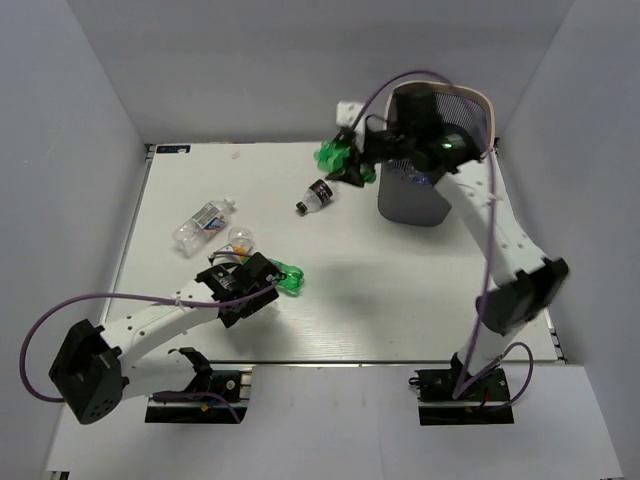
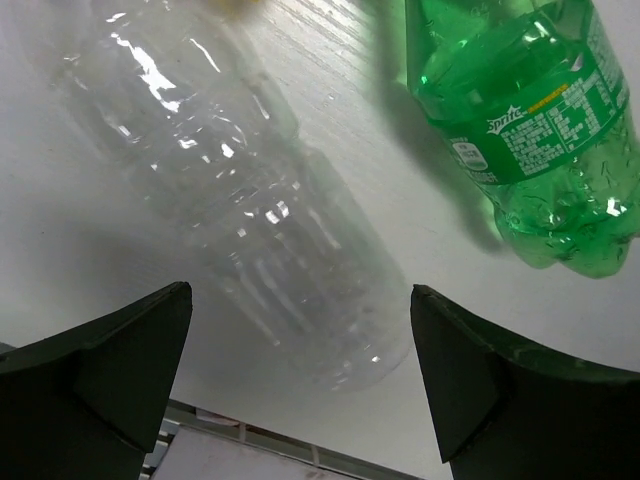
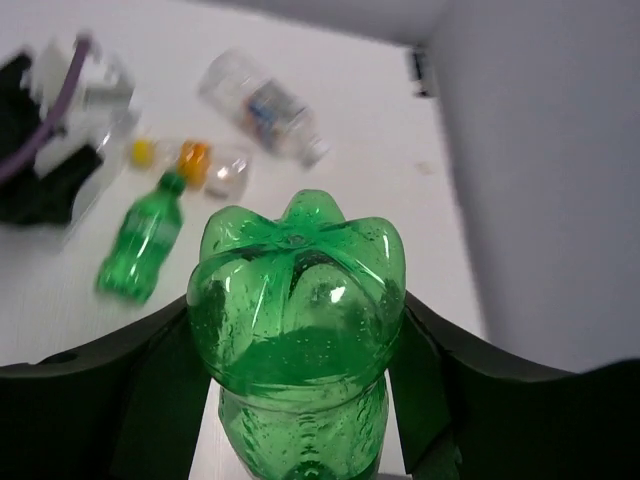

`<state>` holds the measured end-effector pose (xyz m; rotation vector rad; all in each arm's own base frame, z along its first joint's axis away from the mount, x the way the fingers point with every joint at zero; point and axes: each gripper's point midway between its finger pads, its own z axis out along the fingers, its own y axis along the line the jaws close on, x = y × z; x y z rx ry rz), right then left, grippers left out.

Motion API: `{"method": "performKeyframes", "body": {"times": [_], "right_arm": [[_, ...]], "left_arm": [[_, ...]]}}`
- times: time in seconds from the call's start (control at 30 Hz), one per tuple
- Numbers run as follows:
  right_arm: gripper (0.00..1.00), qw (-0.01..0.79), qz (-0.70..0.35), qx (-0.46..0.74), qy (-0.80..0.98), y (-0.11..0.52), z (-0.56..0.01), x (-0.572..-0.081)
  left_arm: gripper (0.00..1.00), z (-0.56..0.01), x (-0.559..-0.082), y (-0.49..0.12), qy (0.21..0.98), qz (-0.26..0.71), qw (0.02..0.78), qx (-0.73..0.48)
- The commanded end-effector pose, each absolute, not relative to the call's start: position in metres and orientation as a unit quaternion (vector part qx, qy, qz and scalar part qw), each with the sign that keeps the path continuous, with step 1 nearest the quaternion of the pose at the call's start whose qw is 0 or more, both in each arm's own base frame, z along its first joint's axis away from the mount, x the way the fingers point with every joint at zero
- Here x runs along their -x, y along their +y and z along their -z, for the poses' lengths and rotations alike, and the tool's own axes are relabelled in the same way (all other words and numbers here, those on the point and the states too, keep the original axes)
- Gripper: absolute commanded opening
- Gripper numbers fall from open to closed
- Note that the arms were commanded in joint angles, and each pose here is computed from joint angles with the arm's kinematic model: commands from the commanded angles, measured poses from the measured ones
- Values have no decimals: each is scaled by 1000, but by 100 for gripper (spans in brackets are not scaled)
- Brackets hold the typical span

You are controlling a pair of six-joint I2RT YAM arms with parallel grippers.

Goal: Put the plastic bottles in the bin

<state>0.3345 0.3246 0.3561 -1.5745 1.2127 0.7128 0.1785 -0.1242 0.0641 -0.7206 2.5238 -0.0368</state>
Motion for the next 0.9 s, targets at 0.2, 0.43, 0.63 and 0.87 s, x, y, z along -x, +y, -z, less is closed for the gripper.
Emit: {"method": "performKeyframes", "body": {"times": [0.2, 0.43, 0.63, 0.87], "right_arm": [[0, 730, -164, 303, 590, 205, -481, -422], [10, 689, -136, 243, 669, 140, -433, -469], [65, 665, -126, 233, 698, 106, -407, -506], [90, 684, -161, 284, 653, 111, -436, -471]], "left_arm": [[100, -62, -200, -128, 900, 22, 293, 323], [100, -53, -198, -127, 898, 30, 297, 324], [100, -52, -197, -124, 898, 27, 301, 320], [100, -47, -200, -122, 894, 31, 314, 318]]}}
